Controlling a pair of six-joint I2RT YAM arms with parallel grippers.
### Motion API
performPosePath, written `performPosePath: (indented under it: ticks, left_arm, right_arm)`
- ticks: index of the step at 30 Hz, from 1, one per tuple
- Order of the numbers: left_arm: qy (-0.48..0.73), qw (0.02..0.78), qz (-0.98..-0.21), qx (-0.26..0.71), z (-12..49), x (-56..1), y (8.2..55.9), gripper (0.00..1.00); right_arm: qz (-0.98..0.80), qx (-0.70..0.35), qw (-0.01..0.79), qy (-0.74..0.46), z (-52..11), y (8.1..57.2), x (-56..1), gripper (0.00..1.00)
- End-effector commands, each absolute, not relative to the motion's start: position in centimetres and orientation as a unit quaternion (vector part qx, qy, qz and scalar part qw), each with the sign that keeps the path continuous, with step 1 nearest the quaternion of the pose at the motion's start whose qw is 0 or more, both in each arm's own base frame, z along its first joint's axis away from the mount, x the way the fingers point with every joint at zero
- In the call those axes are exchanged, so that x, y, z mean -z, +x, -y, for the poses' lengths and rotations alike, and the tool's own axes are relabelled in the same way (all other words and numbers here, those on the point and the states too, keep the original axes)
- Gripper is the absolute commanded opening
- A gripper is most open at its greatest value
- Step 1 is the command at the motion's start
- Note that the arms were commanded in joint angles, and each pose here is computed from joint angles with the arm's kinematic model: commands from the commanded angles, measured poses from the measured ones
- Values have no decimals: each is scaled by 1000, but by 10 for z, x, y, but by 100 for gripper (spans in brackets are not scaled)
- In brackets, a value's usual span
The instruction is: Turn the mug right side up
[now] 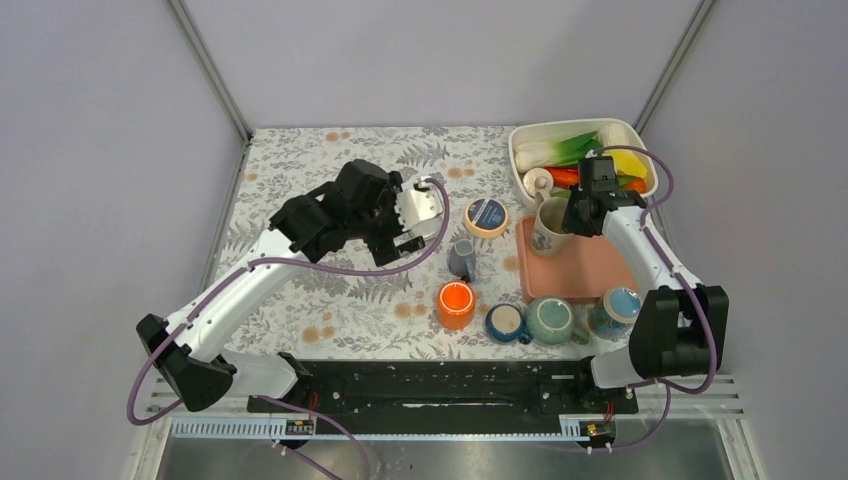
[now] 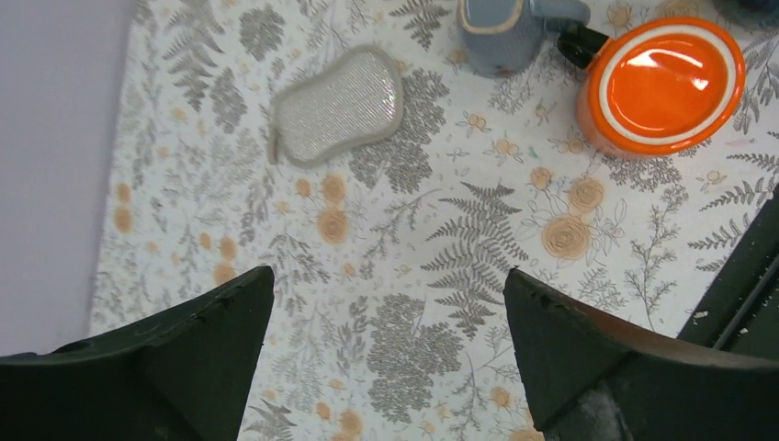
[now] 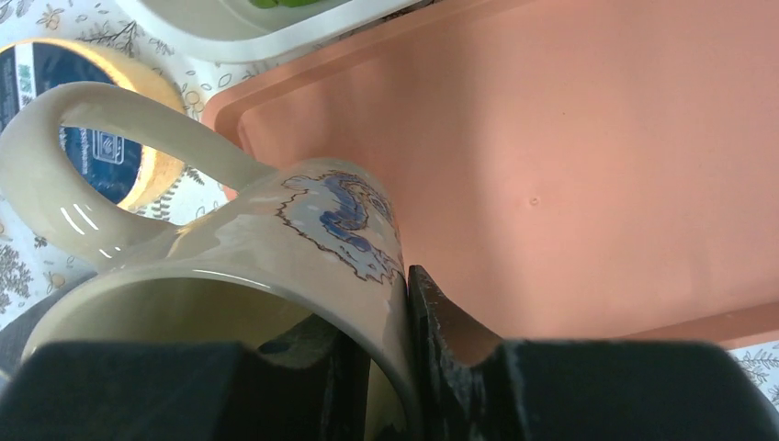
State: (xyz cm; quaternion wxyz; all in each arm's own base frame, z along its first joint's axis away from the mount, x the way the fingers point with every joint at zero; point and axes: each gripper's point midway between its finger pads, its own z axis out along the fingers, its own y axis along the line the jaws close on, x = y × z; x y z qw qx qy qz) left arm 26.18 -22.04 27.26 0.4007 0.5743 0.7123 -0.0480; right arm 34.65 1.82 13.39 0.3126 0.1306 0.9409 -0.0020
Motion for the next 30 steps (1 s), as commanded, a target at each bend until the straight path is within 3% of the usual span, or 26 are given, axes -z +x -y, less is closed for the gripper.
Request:
performPosePath:
  ticks: [1, 14, 30]
  left_arm:
    - [545, 426, -717, 87, 222, -272, 264, 99]
    - [534, 407, -738, 71, 203, -246, 273, 99]
    - [532, 391, -747, 73, 202, -235, 279, 99]
  right_arm:
    - [-903, -28, 395, 167, -8, 384, -167, 0]
    - [-844, 73, 387, 365, 149, 365, -161, 0]
    - [-828, 111, 363, 414, 205, 377, -146, 0]
